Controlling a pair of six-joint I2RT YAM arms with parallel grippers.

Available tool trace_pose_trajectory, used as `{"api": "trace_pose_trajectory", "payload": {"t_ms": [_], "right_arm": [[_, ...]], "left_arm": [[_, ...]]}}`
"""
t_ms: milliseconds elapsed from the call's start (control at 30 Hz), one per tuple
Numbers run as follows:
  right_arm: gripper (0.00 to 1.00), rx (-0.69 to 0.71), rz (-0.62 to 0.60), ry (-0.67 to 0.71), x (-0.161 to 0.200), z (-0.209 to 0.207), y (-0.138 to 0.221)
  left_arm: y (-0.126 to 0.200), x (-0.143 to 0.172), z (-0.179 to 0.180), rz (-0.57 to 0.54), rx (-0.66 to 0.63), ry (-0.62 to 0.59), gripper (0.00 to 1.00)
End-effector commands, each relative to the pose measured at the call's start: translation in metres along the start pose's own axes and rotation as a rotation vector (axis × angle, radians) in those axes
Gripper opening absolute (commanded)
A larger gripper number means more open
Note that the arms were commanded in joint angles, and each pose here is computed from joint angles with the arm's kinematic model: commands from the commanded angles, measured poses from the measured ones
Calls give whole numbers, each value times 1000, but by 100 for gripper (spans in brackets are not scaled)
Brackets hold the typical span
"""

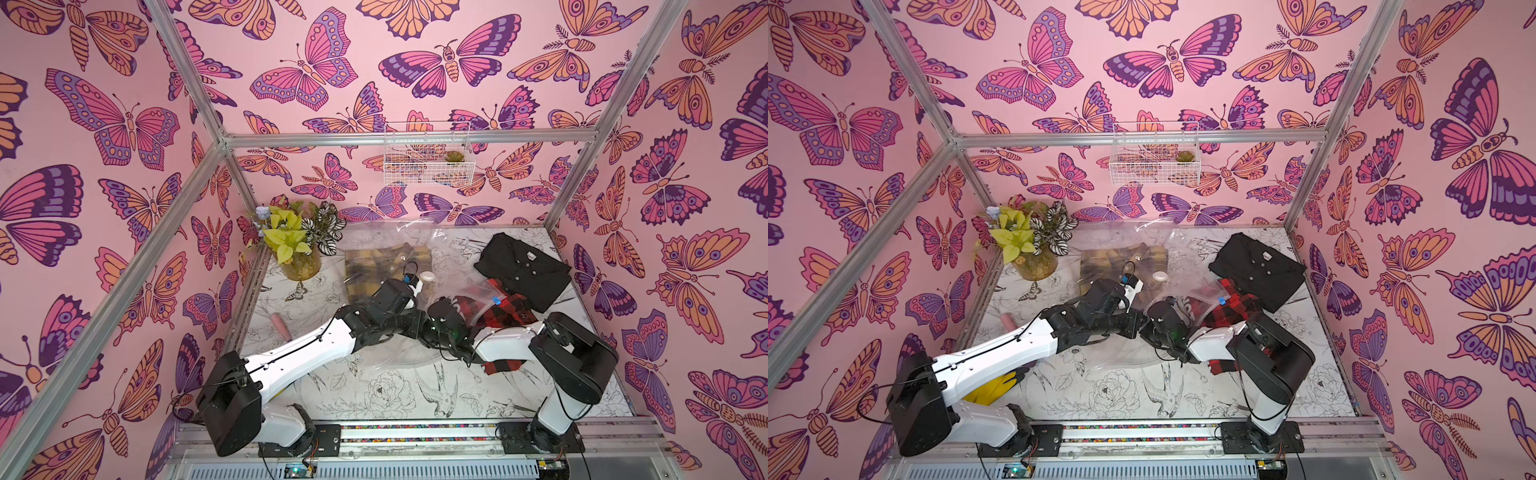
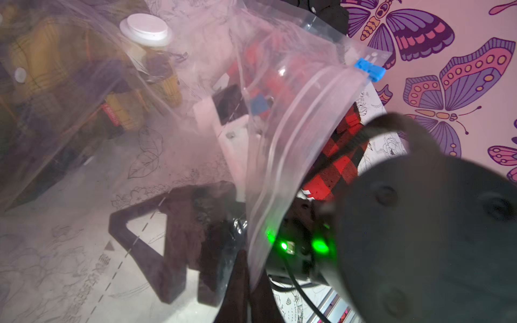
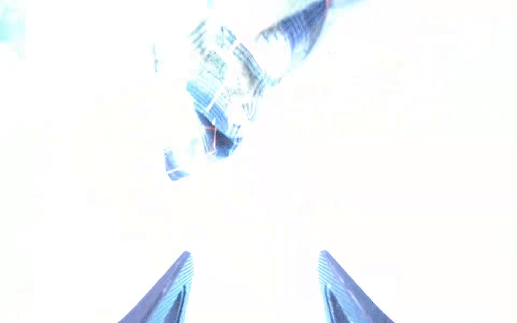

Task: Place the folded shirt into the vacuum bag
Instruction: Place the shirt in the vacuum bag, then adjust the vacuum bag at the center of the board.

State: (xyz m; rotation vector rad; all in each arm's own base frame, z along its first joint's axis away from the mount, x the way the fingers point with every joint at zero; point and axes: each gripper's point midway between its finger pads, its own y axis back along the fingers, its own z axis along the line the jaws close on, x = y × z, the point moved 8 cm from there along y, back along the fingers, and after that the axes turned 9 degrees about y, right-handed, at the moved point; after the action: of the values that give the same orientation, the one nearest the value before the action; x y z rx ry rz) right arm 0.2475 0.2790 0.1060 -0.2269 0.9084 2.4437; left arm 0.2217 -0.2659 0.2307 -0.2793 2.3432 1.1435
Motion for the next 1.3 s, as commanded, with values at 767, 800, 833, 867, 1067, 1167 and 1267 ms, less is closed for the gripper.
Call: {"api": "trace_pose_trajectory", "payload": {"t_ms": [767,800,833,867,1067,1167,1267], "right_arm": [[67,245,-35,426,-3,34,142],[67,247,-60,436,-7,37,151],[67,239,-82,446,-15,40,161],[67,237,-98,436,-25,41,169],[68,285,-105,320,-86,12,200],[67,326,-113,253,-108,-11,210],[67,429,-71,216,-114,-38,209]], "left_arm": [[-28,17,46,76,-48,43,0],[-30,23,49,93,-51,51,0],[-32,30,54,118,-55,63,0],[-33,38,57,143,-54,74,0],[-8,68,81,216,-194,114,0],[17,68,95,215,-332,125,0],[38,58,100,173,-387,150,0]]}}
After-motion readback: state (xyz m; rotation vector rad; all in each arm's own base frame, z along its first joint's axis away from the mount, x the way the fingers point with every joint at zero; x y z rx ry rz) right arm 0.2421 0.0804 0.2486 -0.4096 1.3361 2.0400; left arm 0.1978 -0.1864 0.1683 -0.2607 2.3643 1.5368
